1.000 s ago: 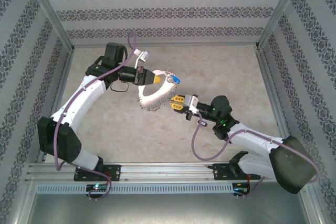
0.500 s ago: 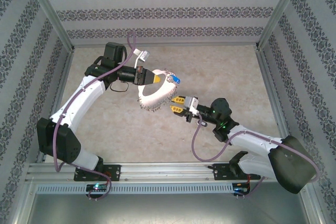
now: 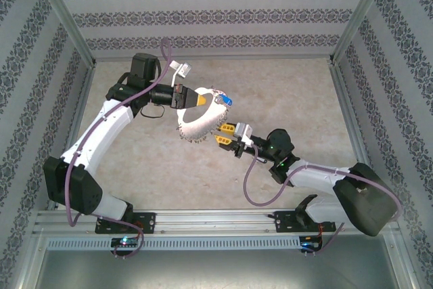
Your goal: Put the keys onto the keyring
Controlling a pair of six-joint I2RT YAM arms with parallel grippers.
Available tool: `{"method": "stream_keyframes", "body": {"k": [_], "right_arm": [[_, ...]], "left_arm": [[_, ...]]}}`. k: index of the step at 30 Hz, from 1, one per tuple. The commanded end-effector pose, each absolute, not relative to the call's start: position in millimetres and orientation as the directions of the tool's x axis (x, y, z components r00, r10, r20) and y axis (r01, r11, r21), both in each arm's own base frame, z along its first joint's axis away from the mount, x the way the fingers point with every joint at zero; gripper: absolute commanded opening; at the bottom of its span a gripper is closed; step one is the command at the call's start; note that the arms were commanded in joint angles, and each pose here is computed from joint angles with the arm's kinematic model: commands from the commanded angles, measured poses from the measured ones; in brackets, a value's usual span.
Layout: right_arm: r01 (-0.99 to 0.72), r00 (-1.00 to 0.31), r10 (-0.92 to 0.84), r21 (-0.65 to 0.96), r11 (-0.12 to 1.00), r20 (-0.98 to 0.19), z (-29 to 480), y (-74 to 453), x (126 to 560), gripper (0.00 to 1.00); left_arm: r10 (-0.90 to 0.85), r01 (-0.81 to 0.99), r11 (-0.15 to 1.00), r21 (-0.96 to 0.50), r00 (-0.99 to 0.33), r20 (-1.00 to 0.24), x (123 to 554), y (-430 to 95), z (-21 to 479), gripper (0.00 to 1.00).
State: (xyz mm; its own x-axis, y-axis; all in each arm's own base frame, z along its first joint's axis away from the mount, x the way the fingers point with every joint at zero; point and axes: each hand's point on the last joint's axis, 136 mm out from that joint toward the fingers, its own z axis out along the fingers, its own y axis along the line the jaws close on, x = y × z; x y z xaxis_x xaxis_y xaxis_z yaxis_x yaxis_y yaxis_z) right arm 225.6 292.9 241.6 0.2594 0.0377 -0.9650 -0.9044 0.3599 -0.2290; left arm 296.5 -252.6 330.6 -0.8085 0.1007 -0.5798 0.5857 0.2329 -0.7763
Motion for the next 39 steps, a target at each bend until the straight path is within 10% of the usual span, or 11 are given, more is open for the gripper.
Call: {"method": "stream_keyframes", "body": {"k": [1,39], "right_arm": [[-0.898,0.297,0.114,-0.236,0.372,-0.948,263.0,290.7,222.4,0.28],[-0.875,0.268,0.176,-0.163,0.455,-0.947,275.8,280.5,236.4,0.34]], "left_arm": [[0.097,0.638,0.178,-0.749,-0.769,-0.632,288.6,-251.7,348.5,0.00],[0.044,0.625,0.248,-0.740,-0.771,-0.636,306.7,-250.1,342.0,0.00]]}}
